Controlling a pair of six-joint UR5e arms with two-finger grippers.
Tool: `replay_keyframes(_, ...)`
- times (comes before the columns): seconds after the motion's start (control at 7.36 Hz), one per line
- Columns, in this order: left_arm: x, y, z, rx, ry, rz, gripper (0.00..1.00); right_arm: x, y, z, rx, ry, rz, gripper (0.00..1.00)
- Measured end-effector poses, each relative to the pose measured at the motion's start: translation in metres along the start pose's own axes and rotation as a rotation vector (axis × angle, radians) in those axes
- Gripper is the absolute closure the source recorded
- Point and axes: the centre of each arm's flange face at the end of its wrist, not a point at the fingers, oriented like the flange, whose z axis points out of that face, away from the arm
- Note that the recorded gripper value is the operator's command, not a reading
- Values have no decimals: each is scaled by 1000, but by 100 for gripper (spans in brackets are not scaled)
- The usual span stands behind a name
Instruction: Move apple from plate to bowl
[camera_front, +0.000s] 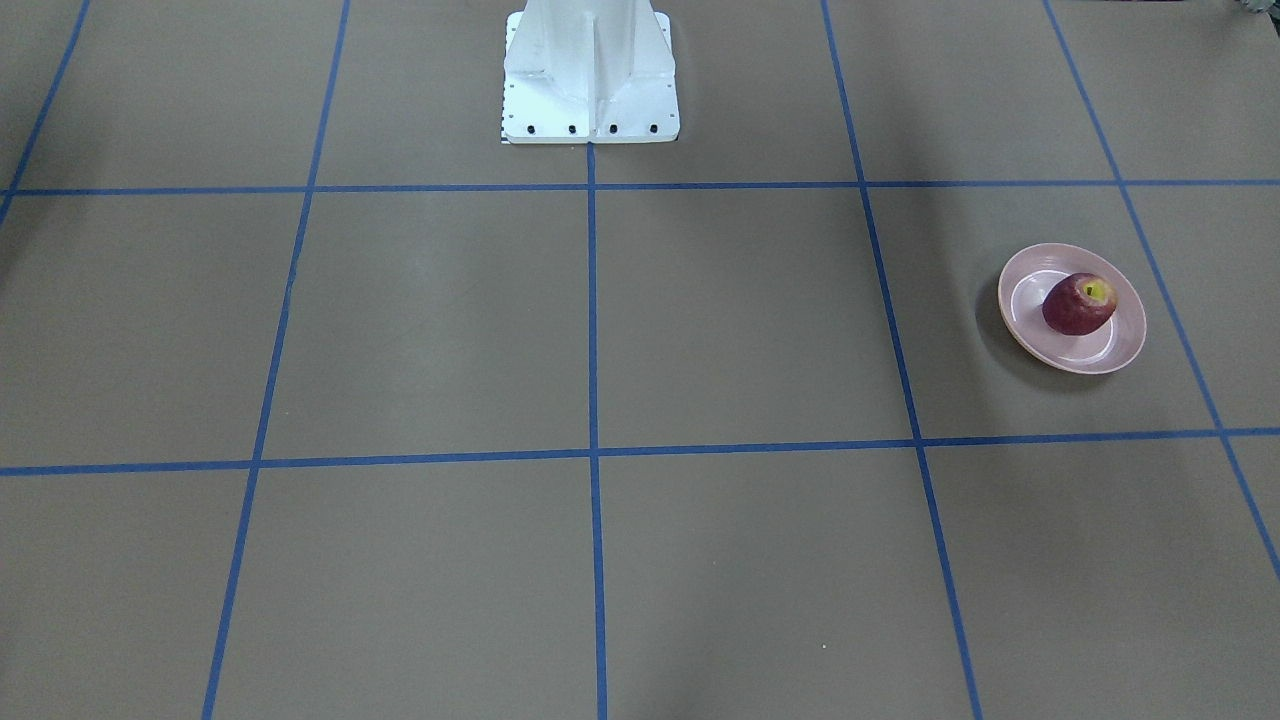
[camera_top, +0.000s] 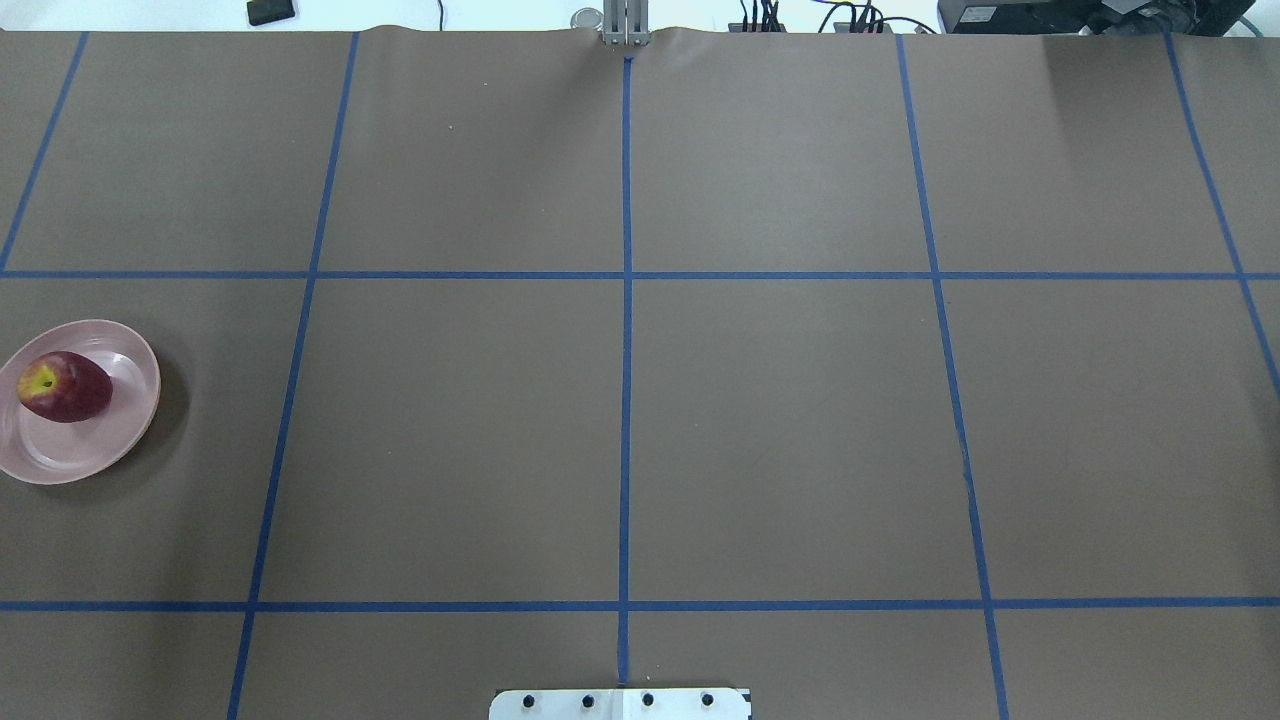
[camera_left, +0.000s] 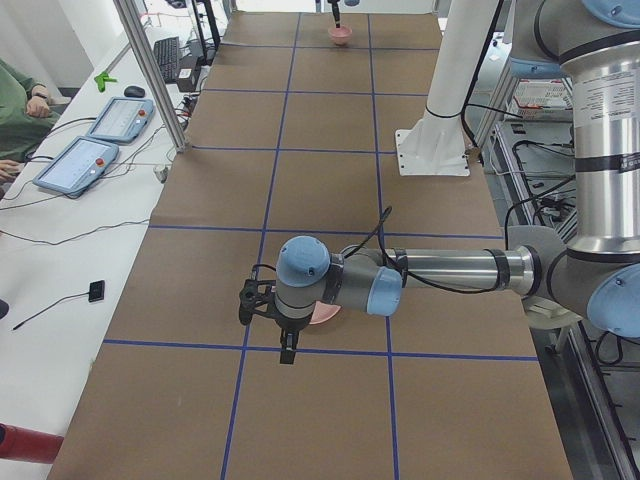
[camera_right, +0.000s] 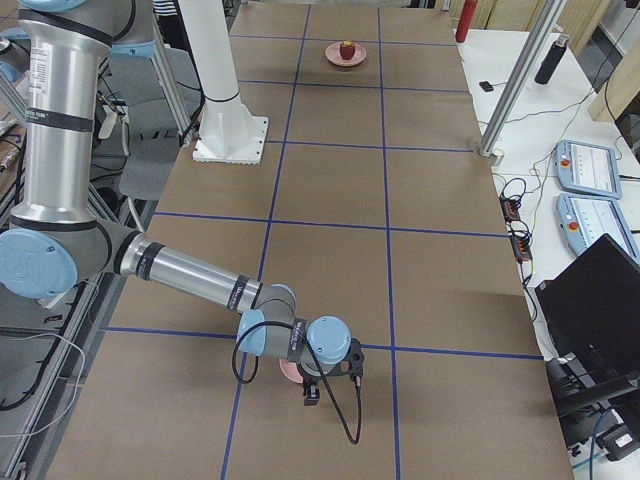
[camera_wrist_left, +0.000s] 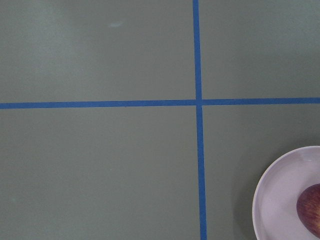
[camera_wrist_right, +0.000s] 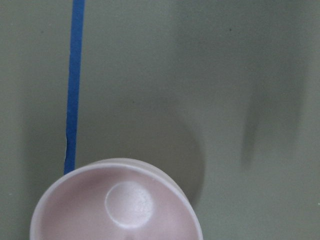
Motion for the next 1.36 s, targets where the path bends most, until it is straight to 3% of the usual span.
replay_keyframes(0.27,4,-1,-5,10,1,8,2,6,0,7,-8,-3,7,0)
replay_keyframes(0.41,5,-1,-6,13,1,11,2,6,1,8,-10,-6,10,6)
replay_keyframes(0.54,8,-2,-8,17,2,14,2,6,1,9,-9,-17,13,34)
replay_keyframes(0.68,11,-3,-12,22,6,19,2,5,1,9,-8,-32,18,69)
replay_keyframes(0.82,14,-3,-14,26,12,22,2,5,3,11,-9,-40,18,94)
replay_keyframes(0.95,15,-3,-15,27,16,22,2,6,5,13,-9,-43,13,100)
replay_keyframes(1.36,15,1,-16,26,22,20,2,4,6,12,8,-50,-12,100)
